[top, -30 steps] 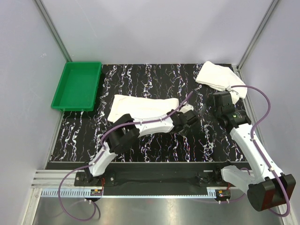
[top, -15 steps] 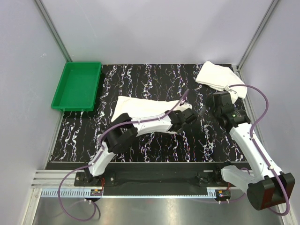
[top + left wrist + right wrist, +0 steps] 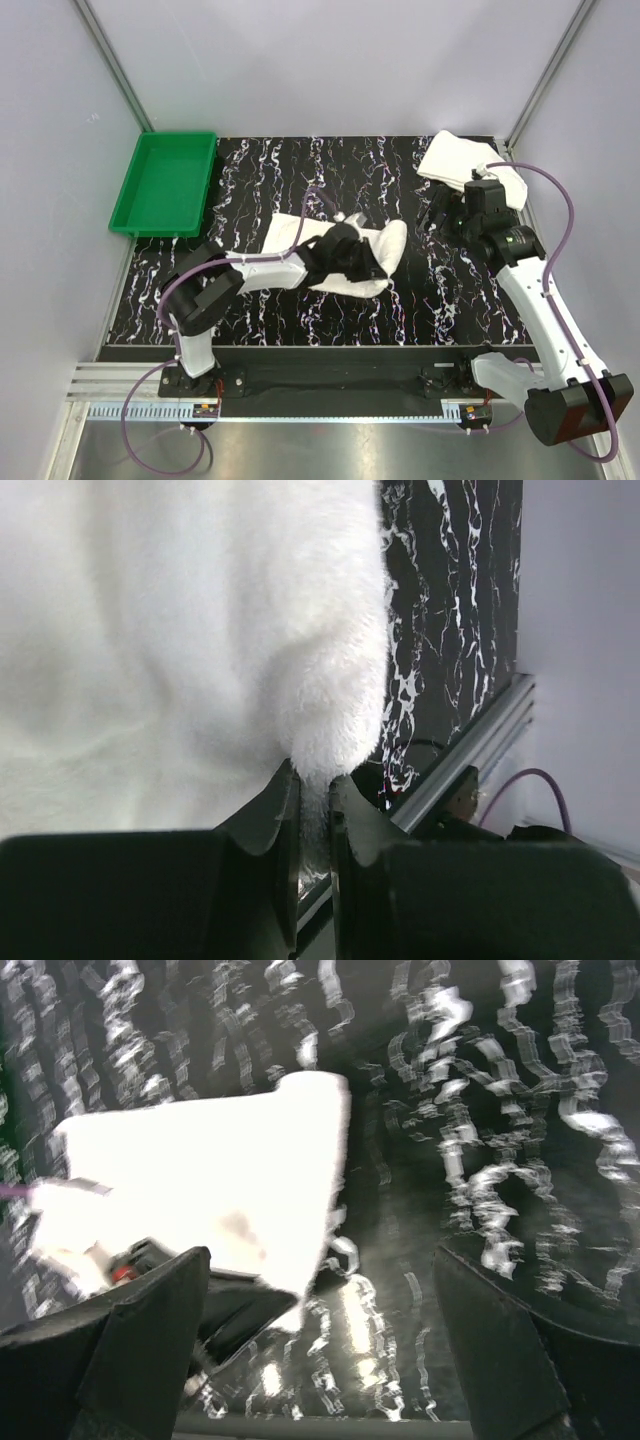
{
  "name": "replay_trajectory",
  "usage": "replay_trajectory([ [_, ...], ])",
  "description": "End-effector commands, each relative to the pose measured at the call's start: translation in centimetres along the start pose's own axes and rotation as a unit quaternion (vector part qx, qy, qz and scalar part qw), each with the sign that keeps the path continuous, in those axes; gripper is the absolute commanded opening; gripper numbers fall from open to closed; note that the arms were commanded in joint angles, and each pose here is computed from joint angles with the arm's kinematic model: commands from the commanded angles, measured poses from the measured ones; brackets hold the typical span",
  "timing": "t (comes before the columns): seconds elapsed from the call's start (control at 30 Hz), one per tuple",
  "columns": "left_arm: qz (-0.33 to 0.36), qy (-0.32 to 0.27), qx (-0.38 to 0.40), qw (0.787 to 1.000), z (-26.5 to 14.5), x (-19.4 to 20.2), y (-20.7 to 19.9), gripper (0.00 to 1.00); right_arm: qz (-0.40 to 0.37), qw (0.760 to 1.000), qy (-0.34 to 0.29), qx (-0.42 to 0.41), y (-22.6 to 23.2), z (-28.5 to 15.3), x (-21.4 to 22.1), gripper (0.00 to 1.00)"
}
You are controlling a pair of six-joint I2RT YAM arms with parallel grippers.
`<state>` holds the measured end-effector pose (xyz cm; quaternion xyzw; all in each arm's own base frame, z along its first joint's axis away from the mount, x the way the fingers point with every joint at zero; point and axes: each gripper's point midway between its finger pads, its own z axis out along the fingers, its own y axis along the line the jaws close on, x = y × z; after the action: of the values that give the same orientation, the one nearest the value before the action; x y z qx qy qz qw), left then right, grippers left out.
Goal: Roll the towels
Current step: Roll the towel
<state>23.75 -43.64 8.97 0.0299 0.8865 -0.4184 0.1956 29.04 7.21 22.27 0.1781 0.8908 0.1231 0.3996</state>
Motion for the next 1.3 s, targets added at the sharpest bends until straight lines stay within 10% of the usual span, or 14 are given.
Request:
replay_trajectory([
  [0.0,-0.070,-0.027,0.141,0.987,-2.1,-1.4,-4.6,0.00,-0.001,0.994,0.035,-0.102,3.7,0.2,1.0,1.00],
  [0.83,-0.326,-0.073,0.243,0.911,-7.4,-2.5,-0.2,0.00,0.028,0.962,0.094,-0.255,8.8,0.9,3.3,1.00],
  [1.1,-0.323,-0.095,0.156,0.928,-7.9,-2.5,1.9,0.00,0.049,0.950,0.138,-0.277,8.8,2.8,6.1,1.00],
  [1.27,-0.321,-0.106,0.095,0.936,-8.6,-2.7,3.8,0.00,0.054,0.943,0.154,-0.289,8.7,4.0,7.5,0.75],
])
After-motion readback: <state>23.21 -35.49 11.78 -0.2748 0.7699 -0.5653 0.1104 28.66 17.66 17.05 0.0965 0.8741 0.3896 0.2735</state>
